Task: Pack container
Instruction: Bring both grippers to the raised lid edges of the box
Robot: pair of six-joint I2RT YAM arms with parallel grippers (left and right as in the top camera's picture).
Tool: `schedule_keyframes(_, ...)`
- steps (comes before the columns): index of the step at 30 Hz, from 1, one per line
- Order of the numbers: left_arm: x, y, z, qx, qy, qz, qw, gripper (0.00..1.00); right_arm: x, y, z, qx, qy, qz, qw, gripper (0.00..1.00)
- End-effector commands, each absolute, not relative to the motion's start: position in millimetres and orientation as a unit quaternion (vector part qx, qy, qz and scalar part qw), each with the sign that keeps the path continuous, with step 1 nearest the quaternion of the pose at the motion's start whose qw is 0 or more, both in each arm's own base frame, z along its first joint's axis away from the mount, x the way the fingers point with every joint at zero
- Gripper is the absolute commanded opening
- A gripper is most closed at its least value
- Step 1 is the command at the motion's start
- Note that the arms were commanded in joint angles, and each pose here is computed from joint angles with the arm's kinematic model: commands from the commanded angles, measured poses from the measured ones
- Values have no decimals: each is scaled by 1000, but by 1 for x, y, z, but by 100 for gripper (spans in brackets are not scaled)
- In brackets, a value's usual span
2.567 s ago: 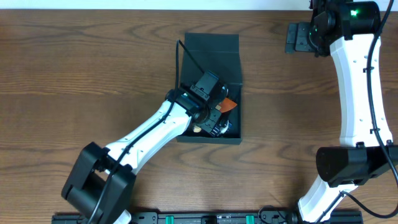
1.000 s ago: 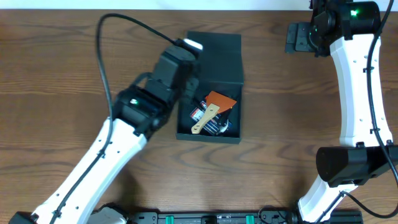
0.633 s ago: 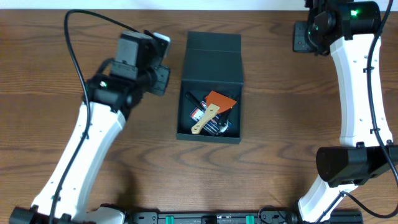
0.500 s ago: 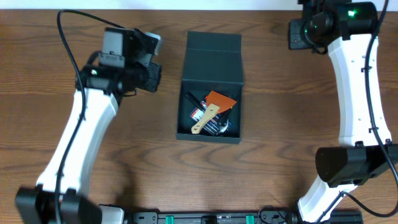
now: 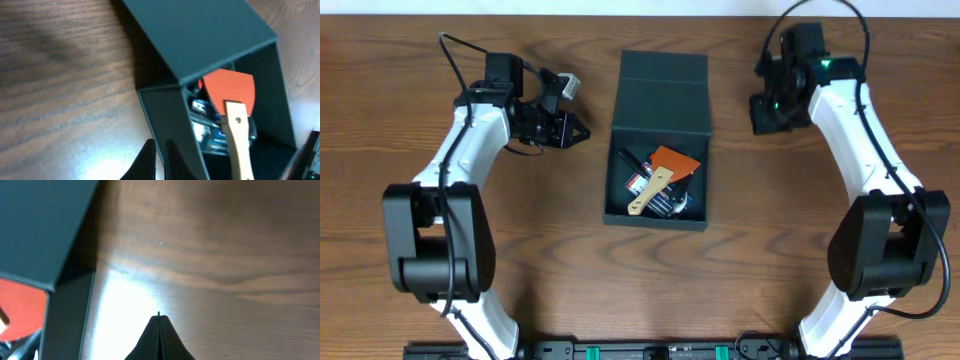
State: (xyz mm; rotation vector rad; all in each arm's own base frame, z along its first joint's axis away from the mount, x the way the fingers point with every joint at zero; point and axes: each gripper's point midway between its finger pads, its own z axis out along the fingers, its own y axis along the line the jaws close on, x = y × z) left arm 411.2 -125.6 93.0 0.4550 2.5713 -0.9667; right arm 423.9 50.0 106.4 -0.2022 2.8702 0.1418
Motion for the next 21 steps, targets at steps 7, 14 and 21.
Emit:
schedule_keyframes(7,422,-130,63,151,905,-361,167,6,412,58,87,-55,979,159,118,1)
schedule_keyframes(14,431,-131,40,122,909,-366,157,6,419,64,80,-15,967,227,113,1)
schedule_keyframes(21,440,-131,35,111,908,-368,167,6,418,80,48,9,957,282,67,1)
